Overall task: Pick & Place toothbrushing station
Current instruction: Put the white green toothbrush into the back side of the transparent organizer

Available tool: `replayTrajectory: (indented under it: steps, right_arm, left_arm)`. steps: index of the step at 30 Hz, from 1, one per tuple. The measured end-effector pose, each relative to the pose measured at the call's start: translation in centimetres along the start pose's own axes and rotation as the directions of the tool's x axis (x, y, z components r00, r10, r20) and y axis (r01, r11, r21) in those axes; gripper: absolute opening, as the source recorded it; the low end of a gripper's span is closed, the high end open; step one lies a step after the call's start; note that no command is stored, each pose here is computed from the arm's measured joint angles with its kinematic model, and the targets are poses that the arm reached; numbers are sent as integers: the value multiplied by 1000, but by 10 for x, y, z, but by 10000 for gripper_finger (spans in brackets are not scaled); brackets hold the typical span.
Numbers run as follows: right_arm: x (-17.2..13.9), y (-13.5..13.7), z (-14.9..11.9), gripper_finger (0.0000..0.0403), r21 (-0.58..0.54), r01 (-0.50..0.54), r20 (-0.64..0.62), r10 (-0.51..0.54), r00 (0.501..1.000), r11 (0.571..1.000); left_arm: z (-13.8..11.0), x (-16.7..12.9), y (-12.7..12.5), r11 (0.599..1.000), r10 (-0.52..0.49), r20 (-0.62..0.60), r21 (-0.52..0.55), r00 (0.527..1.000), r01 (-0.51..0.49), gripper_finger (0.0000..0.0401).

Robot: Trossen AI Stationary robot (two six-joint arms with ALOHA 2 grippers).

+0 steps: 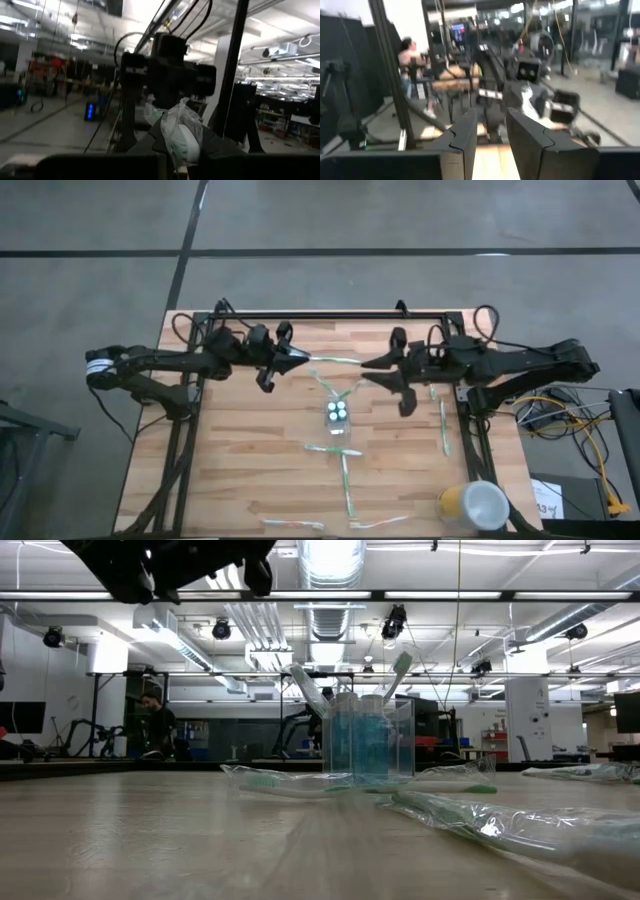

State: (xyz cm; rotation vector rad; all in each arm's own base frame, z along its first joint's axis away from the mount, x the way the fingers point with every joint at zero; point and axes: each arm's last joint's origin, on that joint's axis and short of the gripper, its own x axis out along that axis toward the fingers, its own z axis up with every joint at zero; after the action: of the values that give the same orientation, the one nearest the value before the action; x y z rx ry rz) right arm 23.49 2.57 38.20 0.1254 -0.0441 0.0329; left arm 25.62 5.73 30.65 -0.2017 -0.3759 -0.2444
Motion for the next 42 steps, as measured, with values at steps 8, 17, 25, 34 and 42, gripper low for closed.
replayTrajectory:
  steps: [8,17,25,34,42]
  right_arm:
    - [-37,-3,3,79,150,35,-127,-16,992,988]
    - [-41,-3,1,68,147,39,-155,-16,988,988]
    - [-41,-4,0,68,146,45,-173,-19,985,988]
    - [-41,-4,-1,68,147,45,-175,-19,984,988]
    - [-41,-4,-1,68,147,46,-175,-19,984,988]
  left_arm:
    - [-8,-3,7,989,111,-230,-69,967,-130,28]
    - [8,4,4,978,159,-563,-20,811,-205,26]
    - [27,7,-1,970,193,-690,28,698,-240,26]
    - [31,8,-4,972,183,-702,22,688,-236,27]
    - [24,4,-9,964,159,-761,-18,630,-265,27]
